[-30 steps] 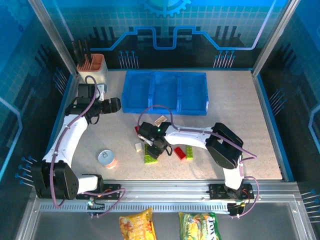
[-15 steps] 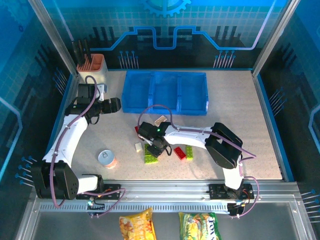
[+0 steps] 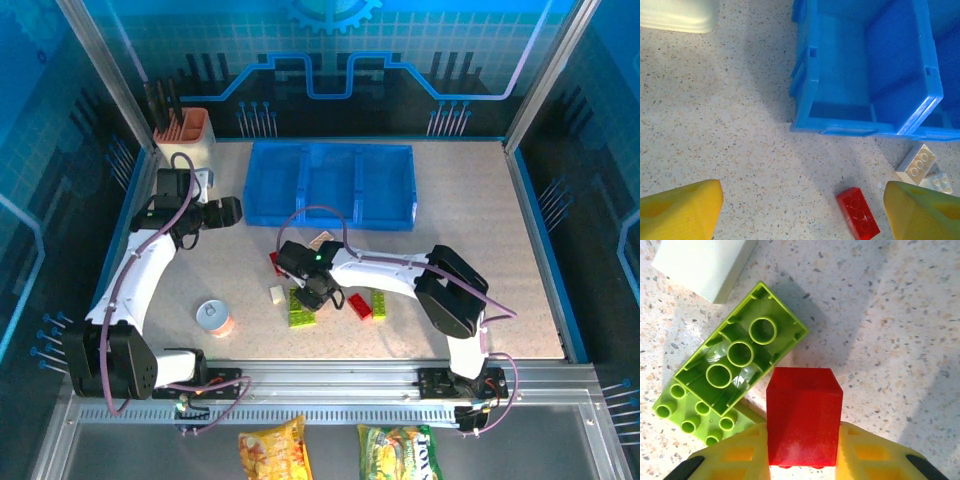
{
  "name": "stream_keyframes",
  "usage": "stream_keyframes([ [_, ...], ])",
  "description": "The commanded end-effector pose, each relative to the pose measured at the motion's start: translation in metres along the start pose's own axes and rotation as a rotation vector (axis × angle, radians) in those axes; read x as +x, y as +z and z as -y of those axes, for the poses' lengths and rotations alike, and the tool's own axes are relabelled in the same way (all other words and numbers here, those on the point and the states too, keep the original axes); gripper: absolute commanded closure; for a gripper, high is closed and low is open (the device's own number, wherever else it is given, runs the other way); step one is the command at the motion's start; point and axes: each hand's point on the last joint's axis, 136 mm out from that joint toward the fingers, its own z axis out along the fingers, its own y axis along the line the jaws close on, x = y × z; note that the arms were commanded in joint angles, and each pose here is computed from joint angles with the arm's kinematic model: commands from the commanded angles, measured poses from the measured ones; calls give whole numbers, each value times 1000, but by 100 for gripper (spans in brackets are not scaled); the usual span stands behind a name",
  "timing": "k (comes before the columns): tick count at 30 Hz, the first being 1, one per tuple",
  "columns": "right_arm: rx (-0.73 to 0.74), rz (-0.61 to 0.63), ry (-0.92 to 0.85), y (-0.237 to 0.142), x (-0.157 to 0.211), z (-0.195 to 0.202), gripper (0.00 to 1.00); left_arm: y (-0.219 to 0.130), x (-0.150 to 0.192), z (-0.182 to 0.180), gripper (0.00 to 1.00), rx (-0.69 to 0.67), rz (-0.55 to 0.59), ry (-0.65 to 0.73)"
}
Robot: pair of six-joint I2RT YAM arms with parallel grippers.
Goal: Sort the legos into containers by color
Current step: Pick up the lego from the bottom-center of the table, then place the lego in the container.
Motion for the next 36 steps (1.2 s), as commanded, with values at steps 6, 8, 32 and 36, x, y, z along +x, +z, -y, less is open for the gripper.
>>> stream_keyframes([
  [6, -12, 95, 162, -58, -12, 54, 73, -7, -4, -3, 15, -10, 36, 23],
  [8, -12, 115, 207, -68, -13, 74, 73, -7, -4, -3, 15, -10, 36, 21],
  [32, 157, 203, 636, -71, -37, 314, 76, -8, -5, -5, 15, -24, 39, 7],
  [36, 162, 179, 662, -49, -40, 327, 76, -7, -4, -6, 15, -29, 35, 8],
])
